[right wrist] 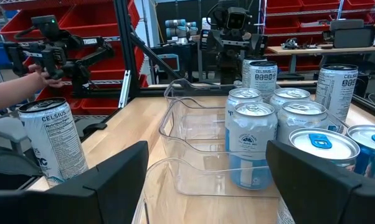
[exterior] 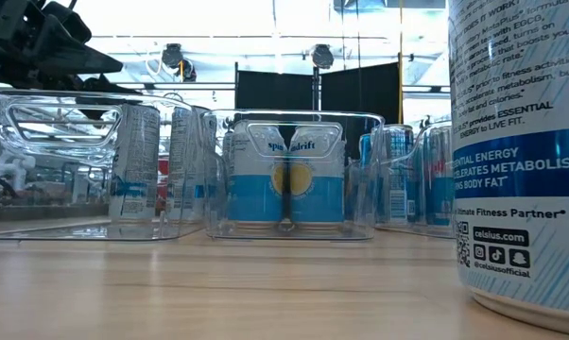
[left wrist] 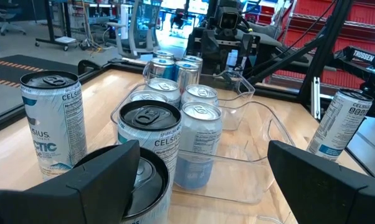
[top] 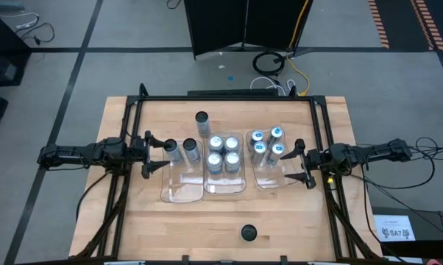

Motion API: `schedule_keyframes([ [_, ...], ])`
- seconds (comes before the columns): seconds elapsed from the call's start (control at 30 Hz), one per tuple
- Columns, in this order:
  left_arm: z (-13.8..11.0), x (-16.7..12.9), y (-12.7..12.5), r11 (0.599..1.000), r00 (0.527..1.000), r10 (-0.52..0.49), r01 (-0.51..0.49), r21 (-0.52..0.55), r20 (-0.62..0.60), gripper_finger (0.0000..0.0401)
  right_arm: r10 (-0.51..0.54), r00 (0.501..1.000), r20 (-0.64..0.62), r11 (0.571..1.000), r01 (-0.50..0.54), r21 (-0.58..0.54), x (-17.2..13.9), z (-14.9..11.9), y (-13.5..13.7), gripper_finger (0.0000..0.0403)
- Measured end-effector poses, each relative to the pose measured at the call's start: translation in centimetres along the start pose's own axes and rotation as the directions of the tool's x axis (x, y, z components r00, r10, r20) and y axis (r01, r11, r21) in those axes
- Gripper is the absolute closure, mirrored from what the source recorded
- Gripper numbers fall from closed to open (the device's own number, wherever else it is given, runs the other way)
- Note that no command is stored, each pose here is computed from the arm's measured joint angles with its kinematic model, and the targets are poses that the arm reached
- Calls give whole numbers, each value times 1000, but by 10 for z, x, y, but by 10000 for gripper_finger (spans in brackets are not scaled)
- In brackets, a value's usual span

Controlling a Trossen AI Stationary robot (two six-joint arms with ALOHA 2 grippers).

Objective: Sort soda cans
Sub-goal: Put the bottom white soda can into the left transparent bin

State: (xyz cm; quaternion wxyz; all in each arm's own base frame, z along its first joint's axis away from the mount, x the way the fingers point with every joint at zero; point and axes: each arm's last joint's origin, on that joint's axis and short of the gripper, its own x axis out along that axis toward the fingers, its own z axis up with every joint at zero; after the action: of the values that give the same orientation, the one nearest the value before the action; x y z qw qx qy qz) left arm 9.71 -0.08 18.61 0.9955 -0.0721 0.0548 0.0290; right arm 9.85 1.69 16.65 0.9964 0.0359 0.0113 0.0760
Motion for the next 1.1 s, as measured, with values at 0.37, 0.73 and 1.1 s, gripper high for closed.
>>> schedule_keyframes([
  [0.37,2,0,4,963,987,154,-142,-230,38,38,0,1000,0,1000,0,0,0,0,0,85],
  [0.73,36,20,-4,972,972,231,-229,-59,46,38,0,1000,-1,1000,0,0,0,0,0,85],
  [1.1,105,58,-31,973,976,213,-208,100,-42,38,-1,1000,-1,1000,1,0,0,0,0,85],
])
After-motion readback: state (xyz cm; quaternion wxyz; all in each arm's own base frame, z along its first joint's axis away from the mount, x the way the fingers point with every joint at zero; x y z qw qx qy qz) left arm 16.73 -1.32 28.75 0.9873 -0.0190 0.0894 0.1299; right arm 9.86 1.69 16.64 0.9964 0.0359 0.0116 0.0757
